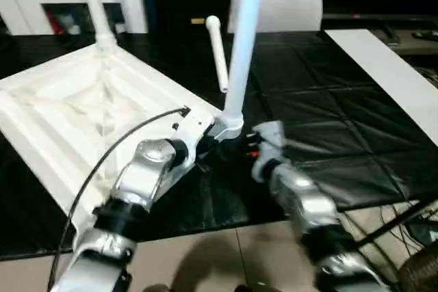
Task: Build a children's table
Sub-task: Rotate leg to tighten
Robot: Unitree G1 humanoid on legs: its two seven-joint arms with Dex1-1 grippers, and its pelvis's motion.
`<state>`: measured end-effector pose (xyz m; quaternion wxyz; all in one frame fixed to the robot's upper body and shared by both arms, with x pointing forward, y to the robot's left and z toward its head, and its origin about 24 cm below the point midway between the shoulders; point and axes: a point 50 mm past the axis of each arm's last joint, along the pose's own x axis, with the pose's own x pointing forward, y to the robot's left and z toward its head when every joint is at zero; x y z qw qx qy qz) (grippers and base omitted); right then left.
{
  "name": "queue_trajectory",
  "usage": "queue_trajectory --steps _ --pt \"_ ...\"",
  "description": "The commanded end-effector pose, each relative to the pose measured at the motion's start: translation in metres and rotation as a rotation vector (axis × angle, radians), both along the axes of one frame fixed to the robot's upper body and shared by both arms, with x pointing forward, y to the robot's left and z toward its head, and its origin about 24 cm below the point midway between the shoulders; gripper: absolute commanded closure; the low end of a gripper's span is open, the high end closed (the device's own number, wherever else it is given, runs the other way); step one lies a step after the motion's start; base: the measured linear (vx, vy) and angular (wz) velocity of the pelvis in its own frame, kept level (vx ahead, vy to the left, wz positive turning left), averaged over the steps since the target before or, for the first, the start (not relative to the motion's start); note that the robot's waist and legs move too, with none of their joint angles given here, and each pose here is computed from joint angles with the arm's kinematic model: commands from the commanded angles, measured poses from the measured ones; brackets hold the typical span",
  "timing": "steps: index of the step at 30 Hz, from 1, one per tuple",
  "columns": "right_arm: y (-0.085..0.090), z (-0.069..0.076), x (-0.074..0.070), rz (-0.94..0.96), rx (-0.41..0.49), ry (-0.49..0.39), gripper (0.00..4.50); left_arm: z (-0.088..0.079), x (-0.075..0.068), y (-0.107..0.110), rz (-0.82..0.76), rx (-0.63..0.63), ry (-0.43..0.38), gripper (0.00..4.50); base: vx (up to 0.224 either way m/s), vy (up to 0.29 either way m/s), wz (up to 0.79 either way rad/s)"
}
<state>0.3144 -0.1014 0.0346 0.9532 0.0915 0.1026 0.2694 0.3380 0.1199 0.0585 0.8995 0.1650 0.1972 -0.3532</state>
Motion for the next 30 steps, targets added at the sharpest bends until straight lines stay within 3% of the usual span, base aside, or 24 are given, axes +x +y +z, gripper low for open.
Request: queue_trajectory --steps 1,3,6,9,12,17,18,19,24,26,28,30 --pt "-0.009 0.01 -0.004 -0.011 0.054 -0.036 0.7 0.018 0.011 0.005 0.006 -0.022 -0.127 4.5 0.0 0.0 0.0" --pt "-0.012 0.017 -0.01 0.006 0.065 -0.07 0.59 0.023 0.018 0.014 0.08 -0.029 -0.17 4.5 0.0 0.0 0.0" --pt "-0.013 0.02 -0.014 0.009 0.063 -0.088 0.37 0.03 0.024 0.019 0.146 -0.064 -0.21 3.95 0.0 0.0 0.0" --pt "-0.015 0.015 -0.019 0.006 0.005 -0.061 0.16 0.043 0.028 0.019 0.196 -0.199 -0.256 3.66 0.0 0.0 0.0" --pt "-0.014 0.009 -0.024 0.022 -0.053 -0.055 0.02 0.052 0.025 0.019 0.194 -0.266 -0.289 3.52 0.0 0.0 0.0" --pt "-0.008 0.008 -0.027 0.056 -0.076 -0.038 0.0 0.058 0.017 0.033 0.202 -0.26 -0.322 3.24 0.0 0.0 0.0" --pt "-0.007 0.008 -0.028 0.06 -0.089 -0.038 0.0 0.06 0.013 0.039 0.212 -0.241 -0.334 3.18 0.0 0.0 0.0" --pt "-0.003 0.007 -0.028 0.071 -0.098 -0.038 0.0 0.063 0.0 0.058 0.236 -0.181 -0.346 2.95 0.0 0.0 0.0" --pt "0.003 0.005 -0.029 0.093 -0.107 -0.031 0.0 0.067 -0.032 0.098 0.26 -0.042 -0.338 2.82 0.0 0.0 0.0" --pt "0.006 0.004 -0.03 0.103 -0.114 -0.03 0.0 0.067 -0.051 0.119 0.224 0.033 -0.286 2.82 0.0 0.0 0.0" --pt "0.007 0.004 -0.03 0.104 -0.118 -0.029 0.0 0.067 -0.058 0.124 0.205 0.058 -0.26 2.82 0.0 0.0 0.0" --pt "0.009 0.004 -0.028 0.1 -0.123 -0.029 0.0 0.069 -0.08 0.157 0.227 0.228 -0.156 2.82 0.0 0.0 0.0"
